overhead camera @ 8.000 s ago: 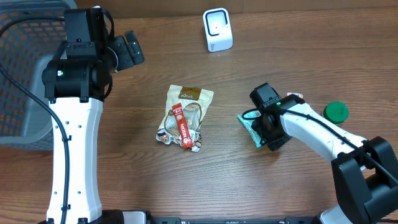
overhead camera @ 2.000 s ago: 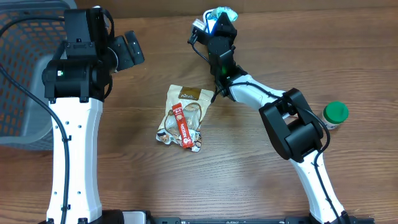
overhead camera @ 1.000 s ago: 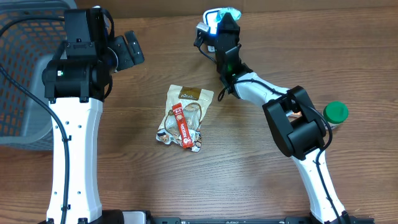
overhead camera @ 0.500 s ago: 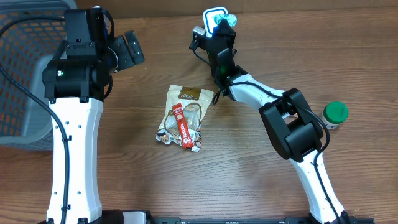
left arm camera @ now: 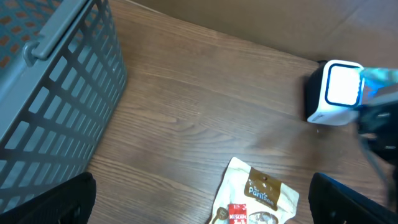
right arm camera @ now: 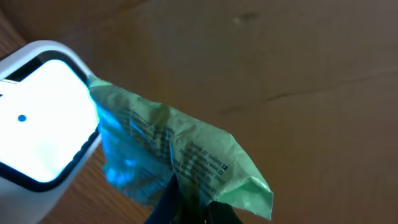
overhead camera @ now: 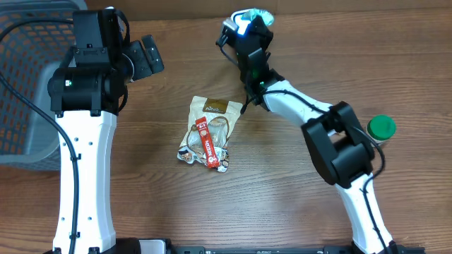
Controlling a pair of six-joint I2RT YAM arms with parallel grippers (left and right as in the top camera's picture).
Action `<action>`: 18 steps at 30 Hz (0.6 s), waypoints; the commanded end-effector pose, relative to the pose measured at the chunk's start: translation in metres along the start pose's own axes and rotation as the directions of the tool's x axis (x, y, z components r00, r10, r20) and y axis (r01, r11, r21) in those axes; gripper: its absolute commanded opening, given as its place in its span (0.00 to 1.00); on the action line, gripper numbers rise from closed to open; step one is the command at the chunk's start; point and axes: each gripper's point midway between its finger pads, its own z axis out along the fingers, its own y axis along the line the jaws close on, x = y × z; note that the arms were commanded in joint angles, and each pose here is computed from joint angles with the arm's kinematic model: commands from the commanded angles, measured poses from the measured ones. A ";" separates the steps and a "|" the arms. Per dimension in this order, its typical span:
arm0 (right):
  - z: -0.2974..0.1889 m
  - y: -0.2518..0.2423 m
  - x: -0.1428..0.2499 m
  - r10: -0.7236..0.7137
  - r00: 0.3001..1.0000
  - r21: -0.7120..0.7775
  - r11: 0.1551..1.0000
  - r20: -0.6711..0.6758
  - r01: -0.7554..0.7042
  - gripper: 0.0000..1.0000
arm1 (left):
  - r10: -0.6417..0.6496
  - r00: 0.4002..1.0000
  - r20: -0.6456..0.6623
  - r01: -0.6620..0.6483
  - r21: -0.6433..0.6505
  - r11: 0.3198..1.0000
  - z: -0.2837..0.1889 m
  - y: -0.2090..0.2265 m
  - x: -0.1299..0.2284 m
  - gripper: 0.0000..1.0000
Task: Scan the item barcode
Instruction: 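Carry the teal wipes pack right and lower it to the table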
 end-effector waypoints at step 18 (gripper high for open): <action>-0.206 -0.019 0.092 0.270 0.695 -0.597 0.365 -0.667 -0.715 0.04 | 0.014 0.999 0.033 -0.014 0.008 1.000 -0.010 -0.001 -0.007 1.00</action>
